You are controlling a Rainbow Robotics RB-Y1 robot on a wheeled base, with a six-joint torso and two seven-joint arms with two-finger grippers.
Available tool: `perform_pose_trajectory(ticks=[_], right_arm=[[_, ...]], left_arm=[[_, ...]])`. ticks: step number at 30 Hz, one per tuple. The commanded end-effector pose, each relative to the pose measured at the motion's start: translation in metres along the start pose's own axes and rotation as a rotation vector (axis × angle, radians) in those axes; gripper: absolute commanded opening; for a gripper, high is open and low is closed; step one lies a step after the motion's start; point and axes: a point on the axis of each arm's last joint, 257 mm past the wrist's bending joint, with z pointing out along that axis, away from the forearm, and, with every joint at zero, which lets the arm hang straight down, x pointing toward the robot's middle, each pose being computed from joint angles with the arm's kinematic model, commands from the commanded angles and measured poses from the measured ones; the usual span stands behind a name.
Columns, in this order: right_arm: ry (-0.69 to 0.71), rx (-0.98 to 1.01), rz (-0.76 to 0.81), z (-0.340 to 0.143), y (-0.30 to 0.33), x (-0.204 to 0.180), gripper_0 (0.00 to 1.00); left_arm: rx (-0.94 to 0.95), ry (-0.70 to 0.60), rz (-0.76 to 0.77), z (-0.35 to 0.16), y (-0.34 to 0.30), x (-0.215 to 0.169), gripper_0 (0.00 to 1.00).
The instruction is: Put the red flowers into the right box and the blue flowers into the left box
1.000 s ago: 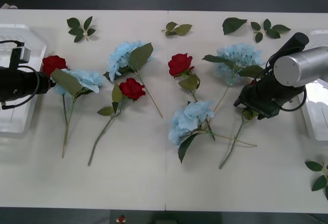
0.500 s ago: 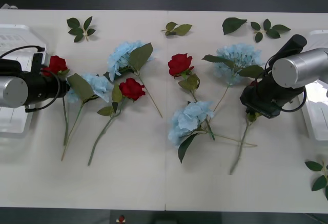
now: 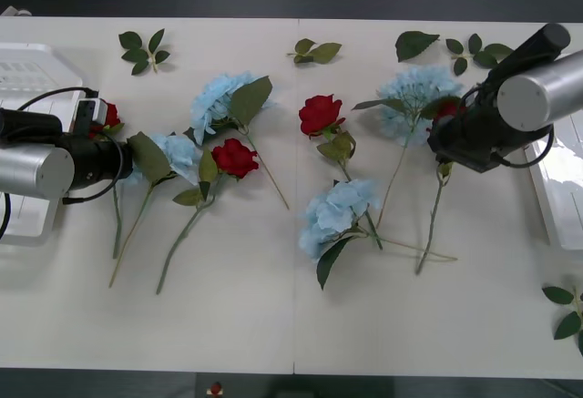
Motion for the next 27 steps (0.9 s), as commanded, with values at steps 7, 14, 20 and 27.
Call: perform_pose_trajectory(ticks=[7,14,20,27], right_arm=[[-0.189,0.208,-0.382,-0.12,-0.045,-0.109,0.0],[-0.178,0.408,-0.386,-0.151,-0.138,-0.133,0.0],[-0.204,0.547,-0.433,-0.146,-0.204,-0.15,0.0],[-0.215,0.606,-0.433,-0.105,-0.243,-0.149,0.0]], left_arm=[[0.001,0.007,-0.071,0.004,-0.003,0.018,0.68],[-0.004,0.033,-0.084,0.006,0.002,0.038,0.25],[0.003,0.038,-0.092,0.006,0.001,0.041,0.0],[0.037,0.034,-0.066,-0.011,-0.017,0.02,0.0]])
